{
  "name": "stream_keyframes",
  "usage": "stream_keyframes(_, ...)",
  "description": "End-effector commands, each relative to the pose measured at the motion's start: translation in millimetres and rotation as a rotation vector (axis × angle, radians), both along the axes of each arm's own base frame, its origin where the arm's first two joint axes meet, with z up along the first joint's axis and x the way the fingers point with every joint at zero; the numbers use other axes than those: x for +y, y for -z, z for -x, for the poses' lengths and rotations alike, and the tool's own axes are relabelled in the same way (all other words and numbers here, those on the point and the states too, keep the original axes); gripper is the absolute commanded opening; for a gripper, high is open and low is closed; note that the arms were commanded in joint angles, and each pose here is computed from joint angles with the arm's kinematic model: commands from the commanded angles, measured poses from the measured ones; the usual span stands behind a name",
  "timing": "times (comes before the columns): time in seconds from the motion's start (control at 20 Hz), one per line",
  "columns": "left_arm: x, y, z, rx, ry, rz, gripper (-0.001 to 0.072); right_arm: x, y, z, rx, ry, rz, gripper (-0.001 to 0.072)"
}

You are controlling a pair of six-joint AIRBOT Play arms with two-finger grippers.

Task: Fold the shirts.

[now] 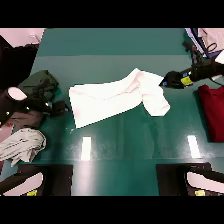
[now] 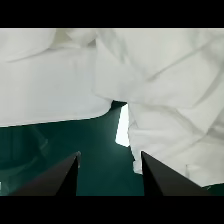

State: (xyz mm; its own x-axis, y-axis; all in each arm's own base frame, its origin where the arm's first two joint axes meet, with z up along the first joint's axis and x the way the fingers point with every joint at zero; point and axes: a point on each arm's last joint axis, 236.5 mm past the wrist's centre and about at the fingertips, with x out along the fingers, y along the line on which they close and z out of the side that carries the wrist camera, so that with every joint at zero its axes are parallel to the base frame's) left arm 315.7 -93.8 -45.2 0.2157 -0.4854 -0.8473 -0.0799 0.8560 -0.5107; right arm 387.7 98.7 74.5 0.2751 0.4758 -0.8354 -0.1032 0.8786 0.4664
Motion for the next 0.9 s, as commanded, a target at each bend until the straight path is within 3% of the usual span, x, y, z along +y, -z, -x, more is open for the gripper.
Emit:
stream_keyframes(0.0, -16.1, 29.3, 33.2, 0.082, -0.012, 0.084, 0.0469, 0.0, 14.3, 20.4, 0.018, 0.019, -0.005, 0.0435)
stream_keyframes(0.35, -27.7, 36.5, 39.6, 0.087, -0.040, 0.140, 0.0469, -0.1, 18.4, 25.2, 0.016, 0.031, -0.006, 0.0434)
stream_keyframes(0.55, -55.8, 38.8, 41.1, 0.038, 0.050, 0.106, 0.0467, -0.2, 18.6, 25.6, 0.018, 0.030, -0.006, 0.0434)
stream_keyframes(0.6, -60.2, 39.4, 38.9, 0.022, 0.054, 0.097, 0.0437, -1.5, 19.0, 25.4, 0.018, 0.032, -0.002, 0.0434)
stream_keyframes(0.7, -62.1, 37.9, 34.8, 0.014, 0.035, 0.103, 0.0023, -8.4, 19.5, 24.6, 0.023, 0.051, -0.003, 0.0435)
stream_keyframes(0.85, -64.9, 25.0, 27.2, -0.003, 0.056, 0.114, 0.0025, -29.3, 23.4, 23.6, 0.057, 0.124, -0.007, 0.0435)
